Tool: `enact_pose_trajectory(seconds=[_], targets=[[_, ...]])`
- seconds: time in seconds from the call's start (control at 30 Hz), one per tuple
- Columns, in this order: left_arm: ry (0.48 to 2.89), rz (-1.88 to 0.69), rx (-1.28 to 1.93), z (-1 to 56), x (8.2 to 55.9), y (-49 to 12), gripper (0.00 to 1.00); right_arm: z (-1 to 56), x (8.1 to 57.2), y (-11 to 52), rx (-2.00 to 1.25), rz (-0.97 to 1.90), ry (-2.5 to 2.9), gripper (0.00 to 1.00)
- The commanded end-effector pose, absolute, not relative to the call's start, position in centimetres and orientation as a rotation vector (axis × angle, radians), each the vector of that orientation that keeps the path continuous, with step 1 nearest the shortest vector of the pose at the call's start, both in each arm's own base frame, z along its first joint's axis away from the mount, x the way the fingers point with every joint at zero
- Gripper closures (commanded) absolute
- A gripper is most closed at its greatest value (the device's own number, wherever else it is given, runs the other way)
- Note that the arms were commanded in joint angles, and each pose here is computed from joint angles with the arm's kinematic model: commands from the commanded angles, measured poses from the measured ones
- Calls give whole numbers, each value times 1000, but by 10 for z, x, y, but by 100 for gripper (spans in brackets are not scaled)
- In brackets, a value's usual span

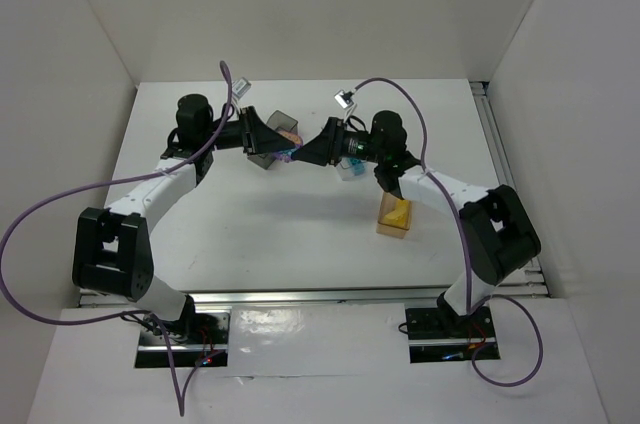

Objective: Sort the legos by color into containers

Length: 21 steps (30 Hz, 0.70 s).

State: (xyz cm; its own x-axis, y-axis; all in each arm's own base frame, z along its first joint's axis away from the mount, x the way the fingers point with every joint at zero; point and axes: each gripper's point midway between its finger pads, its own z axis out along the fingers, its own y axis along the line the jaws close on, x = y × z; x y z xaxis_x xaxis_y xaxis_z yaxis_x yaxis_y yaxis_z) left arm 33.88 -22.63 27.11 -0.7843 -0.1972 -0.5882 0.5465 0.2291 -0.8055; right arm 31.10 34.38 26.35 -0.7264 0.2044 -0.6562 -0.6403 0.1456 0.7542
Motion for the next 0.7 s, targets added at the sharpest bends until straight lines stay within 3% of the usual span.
enact_pose_trajectory(seconds=[0.0, 0.07, 0.2, 0.37, 0.4, 0.43, 0.47, 0.57, 0.67], targets=[[1860, -1623, 405, 280, 332, -227, 100, 288, 314, 350, -472, 1659, 1657, 45], [1860, -1616, 397, 282, 331, -226, 100, 291, 311, 355, -490, 1678, 1648, 47], [1860, -1616, 397, 282, 331, -226, 100, 289, 305, 362, -500, 1700, 1654, 58], [1853, -1595, 421, 284, 333, -226, 100, 283, 303, 363, -509, 1674, 1684, 83], [1855, -1587, 429, 285, 333, -226, 94, 283, 302, 362, -513, 1666, 1689, 84], [1873, -1587, 424, 286, 333, -226, 74, 280, 304, 362, -504, 1652, 1704, 84], [1880, -1571, 423, 283, 334, -225, 63, 281, 302, 361, -511, 1644, 1702, 86], [1877, -1556, 425, 287, 334, -225, 37, 274, 299, 359, -510, 1638, 1722, 86], [1853, -1564, 442, 292, 334, -225, 36, 274, 299, 359, -510, 1638, 1722, 86]])
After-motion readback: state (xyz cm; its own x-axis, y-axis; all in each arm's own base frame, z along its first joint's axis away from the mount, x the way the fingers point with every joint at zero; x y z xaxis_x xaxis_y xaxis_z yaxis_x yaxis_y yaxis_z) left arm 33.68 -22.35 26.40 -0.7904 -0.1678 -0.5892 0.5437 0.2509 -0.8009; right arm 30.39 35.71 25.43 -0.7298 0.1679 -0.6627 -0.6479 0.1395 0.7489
